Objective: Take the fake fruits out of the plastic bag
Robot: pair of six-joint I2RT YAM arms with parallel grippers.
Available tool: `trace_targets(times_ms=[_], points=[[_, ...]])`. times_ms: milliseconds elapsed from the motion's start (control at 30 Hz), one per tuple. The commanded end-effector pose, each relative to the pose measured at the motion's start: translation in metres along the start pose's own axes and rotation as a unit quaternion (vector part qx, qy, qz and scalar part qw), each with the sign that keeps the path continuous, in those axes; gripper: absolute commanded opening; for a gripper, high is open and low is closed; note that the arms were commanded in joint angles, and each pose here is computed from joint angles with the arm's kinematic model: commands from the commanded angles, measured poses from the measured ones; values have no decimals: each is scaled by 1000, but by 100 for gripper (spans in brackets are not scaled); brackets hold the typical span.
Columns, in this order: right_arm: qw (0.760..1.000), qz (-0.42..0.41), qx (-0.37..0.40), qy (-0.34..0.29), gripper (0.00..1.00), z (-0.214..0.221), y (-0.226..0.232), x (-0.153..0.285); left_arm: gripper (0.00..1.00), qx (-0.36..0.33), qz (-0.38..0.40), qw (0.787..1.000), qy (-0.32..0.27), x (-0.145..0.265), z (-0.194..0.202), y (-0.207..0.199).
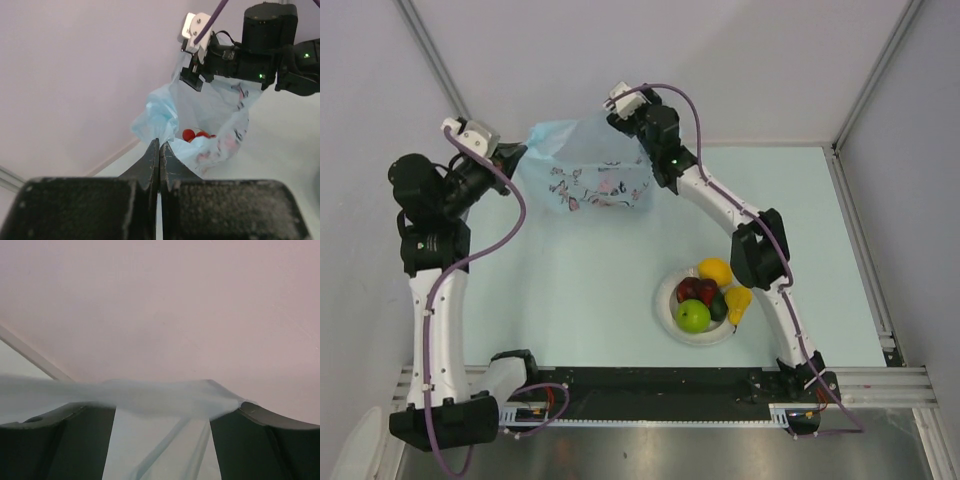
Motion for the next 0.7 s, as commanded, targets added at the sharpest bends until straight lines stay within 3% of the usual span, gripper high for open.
trace_targets(times_ms=[0, 67, 100, 300, 400, 500, 667], points=[[1000, -14, 13, 7, 74, -30, 19, 29, 0, -50, 22, 998, -37, 13, -33, -13], [998, -55, 10, 18, 74, -24, 44, 43, 0, -46, 40, 998, 1, 27, -4, -32], [995, -90, 11, 33, 73, -10, 63, 56, 0, -14, 57, 998, 38, 32, 35, -46], [977, -198, 15, 80, 70, 28, 133, 111, 0, 43, 97, 987, 122, 78, 137, -113], [964, -252, 22, 82, 69, 36, 157, 127, 0, 44, 93, 985, 141, 93, 163, -127], [947, -310, 48, 70, 60, 35, 176, 139, 0, 41, 88, 983, 153, 100, 176, -132], [932, -351, 80, 50, 50, 34, 191, 149, 0, 50, 78, 984, 153, 104, 172, -133]])
Point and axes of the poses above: each gripper's point midway between its finger pads, its own x axis back along the fingers, its own y axis along the line the jaws close on, z = x × y, the point moved 1 cm from there along x, back along the fingers, and after that the axes turned 3 degrees about x, right-handed, at the moved point
